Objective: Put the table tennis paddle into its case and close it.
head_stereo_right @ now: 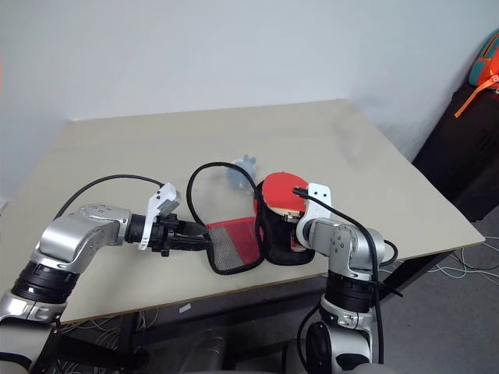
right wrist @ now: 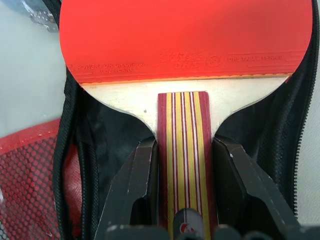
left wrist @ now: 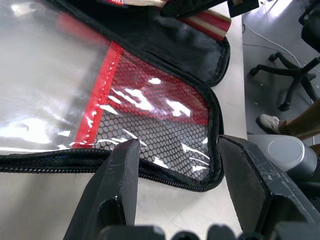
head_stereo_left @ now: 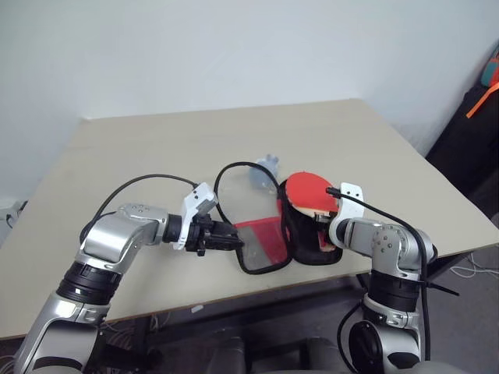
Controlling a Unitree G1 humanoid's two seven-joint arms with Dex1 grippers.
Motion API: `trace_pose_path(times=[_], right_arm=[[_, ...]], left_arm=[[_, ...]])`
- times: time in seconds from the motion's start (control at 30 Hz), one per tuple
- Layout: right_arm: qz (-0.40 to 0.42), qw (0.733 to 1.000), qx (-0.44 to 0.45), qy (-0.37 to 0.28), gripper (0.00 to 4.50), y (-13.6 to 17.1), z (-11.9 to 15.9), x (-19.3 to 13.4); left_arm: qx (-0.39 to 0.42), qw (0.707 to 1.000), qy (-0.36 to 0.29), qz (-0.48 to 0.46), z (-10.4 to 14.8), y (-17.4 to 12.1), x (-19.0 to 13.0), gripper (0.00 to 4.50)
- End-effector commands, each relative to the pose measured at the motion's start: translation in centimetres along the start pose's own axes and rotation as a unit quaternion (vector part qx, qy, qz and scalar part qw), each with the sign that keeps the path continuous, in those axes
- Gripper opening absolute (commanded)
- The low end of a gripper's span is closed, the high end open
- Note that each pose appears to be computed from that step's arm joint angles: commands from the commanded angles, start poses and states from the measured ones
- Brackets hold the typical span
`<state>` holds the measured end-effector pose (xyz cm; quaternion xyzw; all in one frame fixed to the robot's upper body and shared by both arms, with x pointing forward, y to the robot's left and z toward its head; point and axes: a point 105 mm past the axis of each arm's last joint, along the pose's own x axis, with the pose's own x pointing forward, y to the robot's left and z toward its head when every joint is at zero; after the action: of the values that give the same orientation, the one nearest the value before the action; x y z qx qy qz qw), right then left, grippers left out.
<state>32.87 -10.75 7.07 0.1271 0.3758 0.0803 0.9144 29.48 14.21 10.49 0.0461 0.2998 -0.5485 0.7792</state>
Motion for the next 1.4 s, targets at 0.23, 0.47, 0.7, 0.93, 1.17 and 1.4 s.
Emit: trace_pose_path(times=[0.23,0.47,0.7,0.93,1.17,1.4], right_arm=[[-0.009,1.000,-0.012,-0.010,1.23,-0.3,0.1,-0.7],[0.003,1.000,-0.021,-0.002,1.23,0.4,-0.3,-0.7],[0.003,1.000,-0.026,-0.001,1.23,0.3,-0.1,-0.7],[0.010,1.000,-0.026,0.009,1.58,0.9,-0.8,0.0],[0.012,1.000,-0.025,-0.001,3.90,0.8,-0.3,0.3],[0.055,0.990,0.020,-0.125,4.48,1.0,5.1,-1.6]], left_arm=[[0.022,1.000,-0.010,0.006,1.1,0.0,-0.4,2.61],[0.017,1.000,-0.010,0.007,0.7,-0.1,-0.5,2.61],[0.017,1.000,-0.012,0.004,0.7,-0.3,-0.2,2.61],[0.017,1.000,-0.012,0.004,0.7,-0.5,-0.2,2.61],[0.022,1.000,-0.011,0.004,0.8,-0.5,-0.2,2.61],[0.015,0.998,-0.044,0.039,2.1,0.7,-2.1,2.61]])
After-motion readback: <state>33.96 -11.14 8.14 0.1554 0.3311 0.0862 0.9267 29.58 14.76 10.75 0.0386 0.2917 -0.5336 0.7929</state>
